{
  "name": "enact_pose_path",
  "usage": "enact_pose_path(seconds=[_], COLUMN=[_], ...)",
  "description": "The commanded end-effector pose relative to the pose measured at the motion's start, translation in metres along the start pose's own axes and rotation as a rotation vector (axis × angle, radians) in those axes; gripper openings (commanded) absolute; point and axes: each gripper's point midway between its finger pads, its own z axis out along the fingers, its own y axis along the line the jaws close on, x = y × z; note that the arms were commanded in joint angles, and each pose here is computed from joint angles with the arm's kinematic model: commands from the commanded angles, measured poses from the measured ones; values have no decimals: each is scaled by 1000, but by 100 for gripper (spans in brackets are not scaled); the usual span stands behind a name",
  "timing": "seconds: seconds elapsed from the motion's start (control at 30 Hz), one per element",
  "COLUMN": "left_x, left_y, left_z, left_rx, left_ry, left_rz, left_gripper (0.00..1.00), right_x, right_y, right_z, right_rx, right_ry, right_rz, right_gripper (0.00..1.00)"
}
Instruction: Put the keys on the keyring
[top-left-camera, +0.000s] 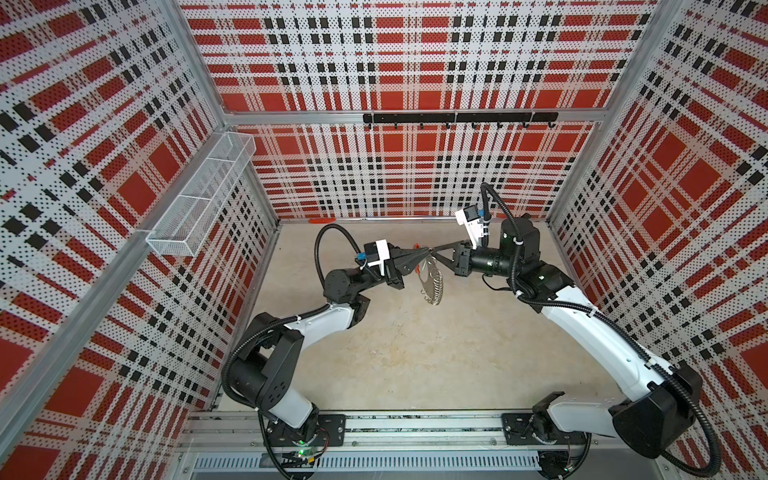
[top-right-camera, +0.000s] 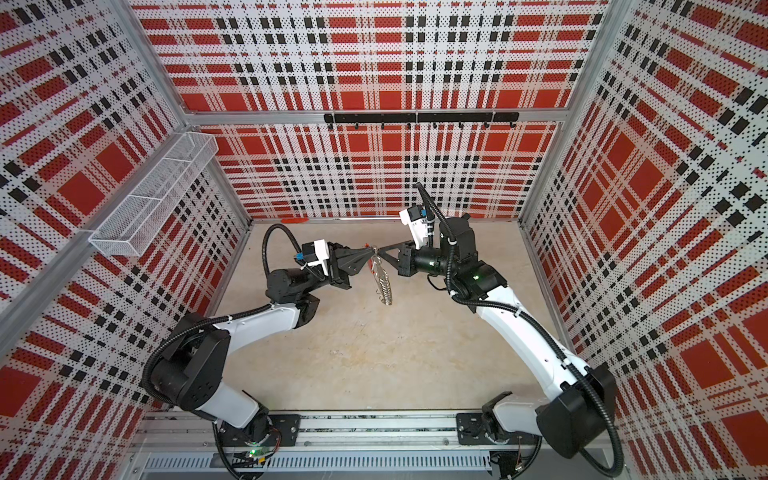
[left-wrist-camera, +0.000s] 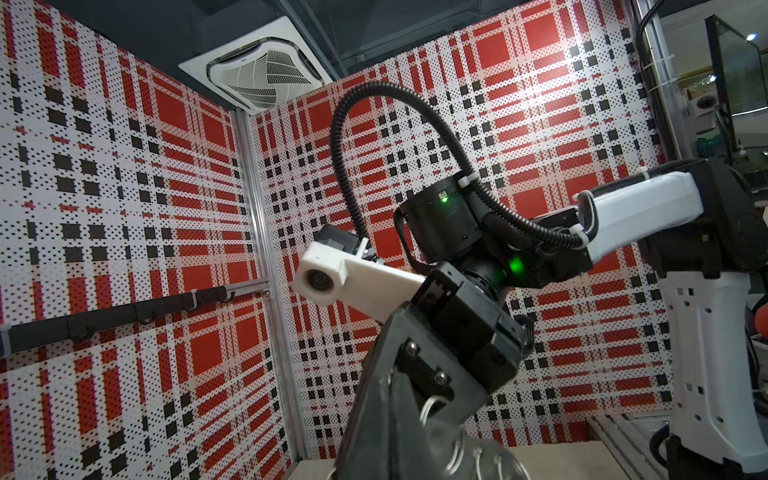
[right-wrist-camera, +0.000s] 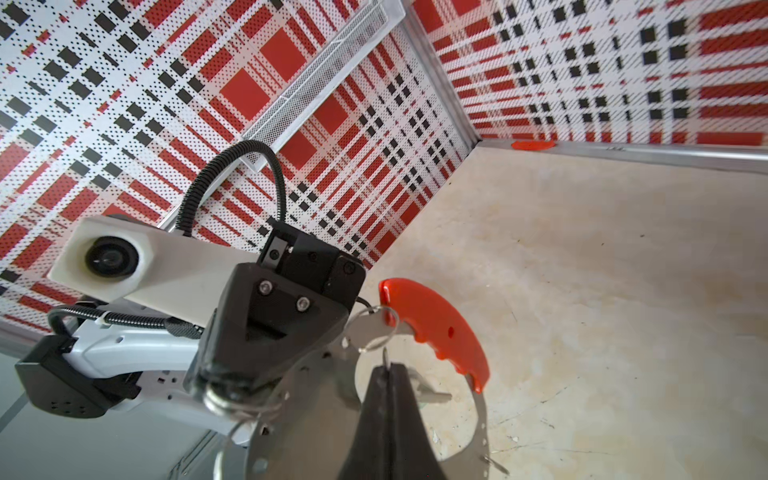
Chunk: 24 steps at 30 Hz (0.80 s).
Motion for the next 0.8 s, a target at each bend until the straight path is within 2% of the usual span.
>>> enact_pose_path(seconds=[0.0, 0.3, 0.53, 0.63, 0.77], left_x=[-22, -9, -14, -13, -3], left_y=[6, 23, 25, 24, 33], left_z=[6, 19, 19, 21, 20], left_rx=[-16, -140, -200, -204, -284], left_ry=[-83, -132, -187, -186, -142], left_rz=[-43, -391, -506, -564, -623], left_gripper=[0, 0, 0, 0, 0], right_x=[-28, -30, -26, -25, -23], right_y=[11, 21, 23, 25, 25], right_z=[-26, -39, -38, -36, -32], right_rx=[53, 34, 19, -5, -16], right_ry=[-141, -204, -186, -182, -181], right_rz=[-117, -151, -162, -153, -145], right_gripper=[0, 0, 0, 0, 0])
